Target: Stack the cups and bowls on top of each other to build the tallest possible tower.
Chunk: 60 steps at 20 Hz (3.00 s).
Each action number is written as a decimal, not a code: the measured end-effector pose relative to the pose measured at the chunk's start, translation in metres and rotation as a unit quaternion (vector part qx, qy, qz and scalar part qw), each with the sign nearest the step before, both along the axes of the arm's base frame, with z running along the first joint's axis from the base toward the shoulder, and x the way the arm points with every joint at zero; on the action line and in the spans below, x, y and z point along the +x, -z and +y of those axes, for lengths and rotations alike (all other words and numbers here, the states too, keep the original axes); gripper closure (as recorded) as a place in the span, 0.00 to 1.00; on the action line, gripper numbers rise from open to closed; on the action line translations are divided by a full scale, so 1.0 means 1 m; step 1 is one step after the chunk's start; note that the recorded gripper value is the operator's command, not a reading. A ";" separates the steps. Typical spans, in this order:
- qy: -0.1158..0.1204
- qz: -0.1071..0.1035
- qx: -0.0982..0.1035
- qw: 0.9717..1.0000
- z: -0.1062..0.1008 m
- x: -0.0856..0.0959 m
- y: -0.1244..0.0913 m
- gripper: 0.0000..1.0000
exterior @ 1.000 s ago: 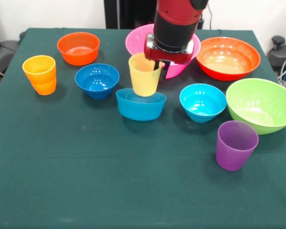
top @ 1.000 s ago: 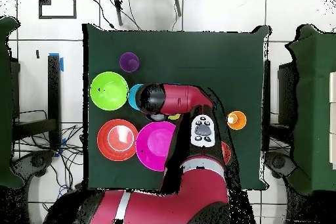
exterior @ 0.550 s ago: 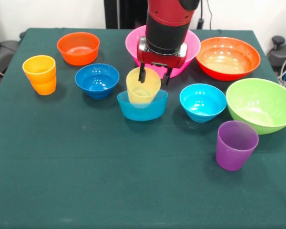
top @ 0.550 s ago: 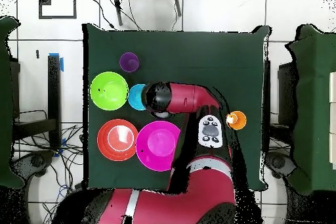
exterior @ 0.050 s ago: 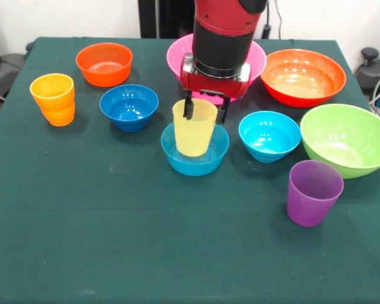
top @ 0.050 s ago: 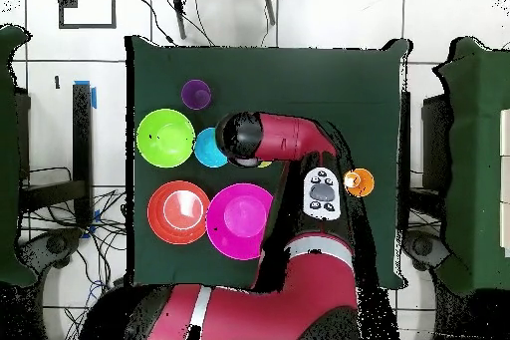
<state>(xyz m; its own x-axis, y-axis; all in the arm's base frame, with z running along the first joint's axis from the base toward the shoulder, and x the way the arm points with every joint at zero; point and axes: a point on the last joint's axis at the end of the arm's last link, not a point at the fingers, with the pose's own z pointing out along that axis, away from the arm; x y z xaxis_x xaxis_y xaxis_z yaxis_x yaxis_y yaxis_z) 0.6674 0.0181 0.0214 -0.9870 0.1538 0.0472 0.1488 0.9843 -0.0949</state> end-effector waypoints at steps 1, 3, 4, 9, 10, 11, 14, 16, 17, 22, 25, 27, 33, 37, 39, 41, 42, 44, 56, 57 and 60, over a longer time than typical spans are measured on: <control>0.000 -0.002 0.000 1.000 0.000 0.002 0.000 0.00; 0.002 -0.007 0.000 1.000 -0.001 0.009 -0.001 0.00; 0.002 -0.008 0.000 1.000 -0.001 0.012 -0.001 0.00; -0.002 -0.012 -0.003 1.000 0.002 0.019 0.000 0.00; -0.003 -0.013 -0.003 1.000 0.004 0.019 0.000 0.00; -0.004 -0.013 -0.003 1.000 0.005 0.020 0.001 0.00; -0.008 -0.014 -0.003 1.000 0.011 0.020 0.001 0.00; -0.010 -0.013 -0.003 1.000 0.013 0.020 0.001 0.00; -0.010 -0.013 -0.003 1.000 0.013 0.020 0.001 0.00; -0.012 -0.016 -0.003 1.000 0.016 0.021 -0.001 0.00; -0.012 -0.021 -0.003 1.000 0.016 0.024 -0.005 0.00; -0.012 -0.026 -0.004 1.000 0.016 0.026 -0.006 0.00; -0.008 -0.043 -0.003 0.999 0.016 0.030 -0.024 0.00; 0.011 -0.044 0.004 0.999 0.006 0.032 -0.060 0.00; 0.016 -0.039 0.005 0.999 0.002 0.032 -0.070 0.00; 0.029 -0.025 0.010 0.999 -0.007 0.029 -0.093 0.00; 0.035 -0.020 0.012 0.999 -0.012 0.028 -0.102 0.00; 0.050 -0.013 0.015 0.999 -0.025 0.025 -0.129 0.00; 0.018 -0.082 -0.013 0.996 0.021 0.035 -0.103 0.00; 0.015 -0.079 -0.013 0.997 0.025 0.034 -0.099 0.00; 0.001 -0.068 -0.012 0.998 0.044 0.031 -0.080 0.00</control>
